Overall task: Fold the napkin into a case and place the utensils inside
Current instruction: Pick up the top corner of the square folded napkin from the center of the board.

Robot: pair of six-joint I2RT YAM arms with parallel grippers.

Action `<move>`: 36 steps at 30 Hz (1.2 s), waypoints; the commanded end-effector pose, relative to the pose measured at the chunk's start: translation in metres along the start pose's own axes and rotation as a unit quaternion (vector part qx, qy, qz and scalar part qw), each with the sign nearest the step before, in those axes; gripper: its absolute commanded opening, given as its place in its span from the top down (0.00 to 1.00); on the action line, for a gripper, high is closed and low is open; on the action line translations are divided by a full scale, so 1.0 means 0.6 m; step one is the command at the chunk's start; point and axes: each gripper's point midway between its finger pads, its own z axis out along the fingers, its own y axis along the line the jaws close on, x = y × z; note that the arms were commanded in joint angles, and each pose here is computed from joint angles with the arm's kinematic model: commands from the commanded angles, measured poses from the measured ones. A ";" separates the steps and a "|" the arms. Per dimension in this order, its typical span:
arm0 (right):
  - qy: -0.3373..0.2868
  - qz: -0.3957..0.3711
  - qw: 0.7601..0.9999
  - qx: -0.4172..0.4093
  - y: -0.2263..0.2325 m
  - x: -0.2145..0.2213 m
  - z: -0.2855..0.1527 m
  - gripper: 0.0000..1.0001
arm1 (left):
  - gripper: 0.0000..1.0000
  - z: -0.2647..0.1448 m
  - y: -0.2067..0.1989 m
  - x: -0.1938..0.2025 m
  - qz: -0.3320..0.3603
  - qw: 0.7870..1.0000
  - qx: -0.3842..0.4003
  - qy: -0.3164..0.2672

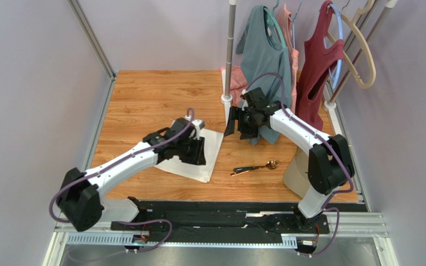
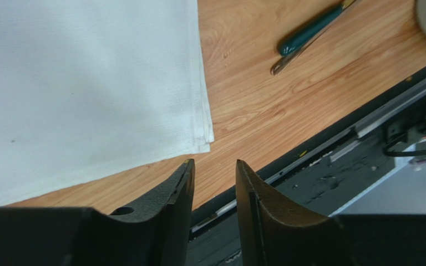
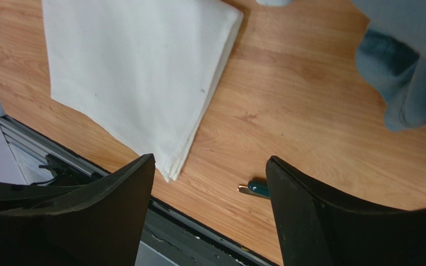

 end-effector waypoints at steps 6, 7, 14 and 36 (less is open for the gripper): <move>0.002 -0.012 1.000 -0.013 -0.024 0.043 -0.009 0.24 | 0.65 0.078 -0.042 0.040 0.098 0.991 -0.038 0.082; 0.011 -0.010 1.000 -0.018 -0.028 0.053 -0.004 0.24 | 0.65 0.079 -0.040 0.039 0.100 0.991 -0.044 0.080; 0.012 -0.014 0.999 -0.031 -0.034 0.068 -0.003 0.24 | 0.60 0.105 -0.026 0.047 0.107 0.987 -0.071 0.097; 0.011 -0.019 0.998 -0.055 -0.035 0.081 -0.002 0.25 | 0.66 0.154 0.008 0.076 0.112 0.979 -0.108 0.136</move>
